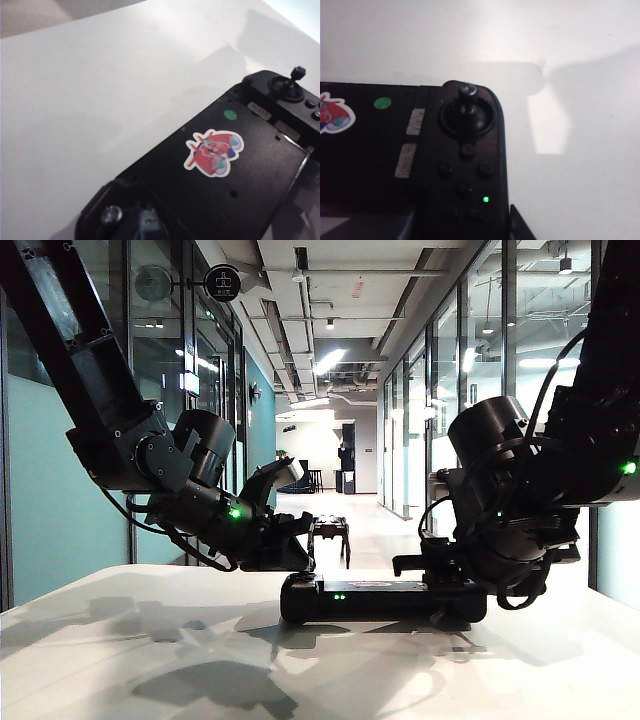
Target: Push the left joystick on the remote control sitting on the white table forward to make the robot dog walk in a straight line until it approaches the door.
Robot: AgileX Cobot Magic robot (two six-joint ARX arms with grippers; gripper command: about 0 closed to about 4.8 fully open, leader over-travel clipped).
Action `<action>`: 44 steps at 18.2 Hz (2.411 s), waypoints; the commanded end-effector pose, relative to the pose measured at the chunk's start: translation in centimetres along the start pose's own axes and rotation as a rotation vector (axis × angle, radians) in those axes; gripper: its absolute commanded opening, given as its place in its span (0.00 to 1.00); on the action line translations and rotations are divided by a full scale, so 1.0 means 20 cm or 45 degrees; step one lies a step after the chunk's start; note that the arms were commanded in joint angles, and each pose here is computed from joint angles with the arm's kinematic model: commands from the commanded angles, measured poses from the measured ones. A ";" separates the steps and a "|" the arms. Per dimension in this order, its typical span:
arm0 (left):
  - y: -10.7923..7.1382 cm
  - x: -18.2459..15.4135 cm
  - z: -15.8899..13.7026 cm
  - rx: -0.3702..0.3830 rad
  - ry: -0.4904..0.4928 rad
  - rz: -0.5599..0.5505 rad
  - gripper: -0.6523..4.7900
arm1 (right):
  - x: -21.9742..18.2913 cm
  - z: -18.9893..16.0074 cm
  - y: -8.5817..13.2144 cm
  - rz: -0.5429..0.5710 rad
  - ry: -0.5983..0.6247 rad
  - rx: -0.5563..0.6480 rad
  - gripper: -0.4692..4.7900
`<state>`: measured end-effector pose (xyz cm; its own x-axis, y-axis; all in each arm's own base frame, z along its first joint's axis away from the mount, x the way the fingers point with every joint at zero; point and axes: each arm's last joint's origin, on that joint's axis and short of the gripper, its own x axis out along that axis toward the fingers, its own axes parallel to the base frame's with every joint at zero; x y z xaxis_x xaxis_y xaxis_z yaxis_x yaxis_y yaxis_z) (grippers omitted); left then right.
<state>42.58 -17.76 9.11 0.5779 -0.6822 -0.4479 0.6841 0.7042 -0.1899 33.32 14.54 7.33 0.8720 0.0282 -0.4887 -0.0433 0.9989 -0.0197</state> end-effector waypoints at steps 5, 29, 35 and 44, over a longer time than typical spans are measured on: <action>0.00 0.00 0.01 0.009 -0.018 -0.007 0.11 | 0.00 0.01 0.00 -0.009 -0.017 0.005 0.43; -0.09 -0.21 0.19 -0.025 0.170 -0.030 0.11 | 0.00 0.01 0.00 -0.009 -0.016 0.004 0.43; -0.17 -0.42 0.39 -0.054 0.177 0.070 0.11 | -0.01 0.02 0.00 0.001 -0.018 -0.032 0.69; -0.26 -0.66 0.58 -0.019 0.087 0.257 0.11 | -0.25 0.19 -0.06 0.008 -0.064 -0.016 0.44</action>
<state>36.84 -14.73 25.49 0.6649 -0.5134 -0.5426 0.5574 0.8246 -0.0971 31.15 13.50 12.46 0.8839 0.0370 -0.4662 -0.0590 0.9977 -0.0326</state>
